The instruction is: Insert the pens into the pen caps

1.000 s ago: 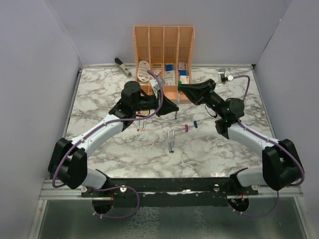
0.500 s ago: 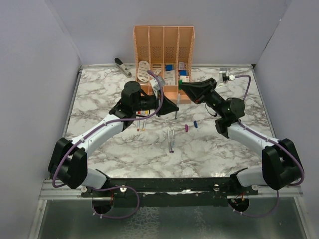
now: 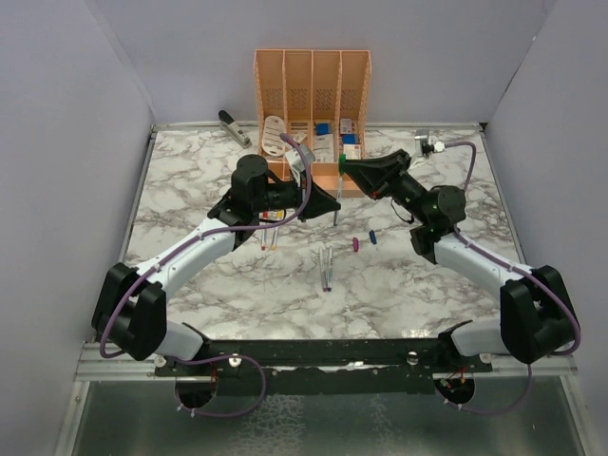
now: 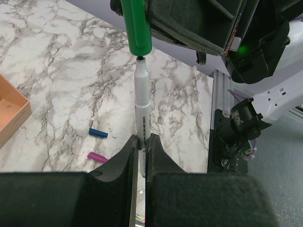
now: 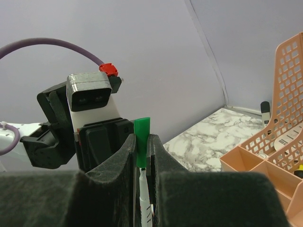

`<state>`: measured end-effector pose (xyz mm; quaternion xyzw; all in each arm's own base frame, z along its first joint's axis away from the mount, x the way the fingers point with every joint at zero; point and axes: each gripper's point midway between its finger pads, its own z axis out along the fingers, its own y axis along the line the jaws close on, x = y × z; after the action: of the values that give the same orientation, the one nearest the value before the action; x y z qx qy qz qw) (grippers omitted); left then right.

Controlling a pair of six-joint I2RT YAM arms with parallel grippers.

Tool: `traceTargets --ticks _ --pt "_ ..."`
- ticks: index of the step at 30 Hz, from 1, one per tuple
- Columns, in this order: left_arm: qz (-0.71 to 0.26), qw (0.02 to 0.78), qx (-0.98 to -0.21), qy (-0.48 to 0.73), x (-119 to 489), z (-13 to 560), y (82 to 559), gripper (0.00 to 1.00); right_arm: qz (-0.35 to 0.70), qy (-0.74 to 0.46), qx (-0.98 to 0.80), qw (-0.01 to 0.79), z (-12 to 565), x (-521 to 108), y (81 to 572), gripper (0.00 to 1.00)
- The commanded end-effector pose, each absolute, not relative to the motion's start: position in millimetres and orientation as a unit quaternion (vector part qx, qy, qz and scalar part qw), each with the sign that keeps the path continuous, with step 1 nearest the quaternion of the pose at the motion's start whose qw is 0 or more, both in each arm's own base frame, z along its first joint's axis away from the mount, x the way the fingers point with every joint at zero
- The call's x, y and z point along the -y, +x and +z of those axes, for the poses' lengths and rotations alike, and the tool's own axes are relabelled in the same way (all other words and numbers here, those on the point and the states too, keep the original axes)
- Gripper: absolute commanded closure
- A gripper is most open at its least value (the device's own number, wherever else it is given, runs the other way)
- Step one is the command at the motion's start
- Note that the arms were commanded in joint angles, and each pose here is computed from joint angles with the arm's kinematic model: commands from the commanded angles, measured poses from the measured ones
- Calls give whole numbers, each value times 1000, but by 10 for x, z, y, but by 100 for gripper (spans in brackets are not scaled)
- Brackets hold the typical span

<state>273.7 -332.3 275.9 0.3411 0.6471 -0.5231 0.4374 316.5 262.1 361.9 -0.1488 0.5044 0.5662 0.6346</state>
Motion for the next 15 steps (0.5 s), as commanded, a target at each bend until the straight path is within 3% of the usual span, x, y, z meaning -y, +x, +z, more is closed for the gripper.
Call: traceTargets --ticks 1,15 --pt "-521 460 -630 348 3332 2893 2747 100 564 -167 -499 636 3640 -2639 3086 99" --pt "-517 467 -629 345 3324 2931 2765 100 560 -178 -506 631 3557 -2684 3081 99"
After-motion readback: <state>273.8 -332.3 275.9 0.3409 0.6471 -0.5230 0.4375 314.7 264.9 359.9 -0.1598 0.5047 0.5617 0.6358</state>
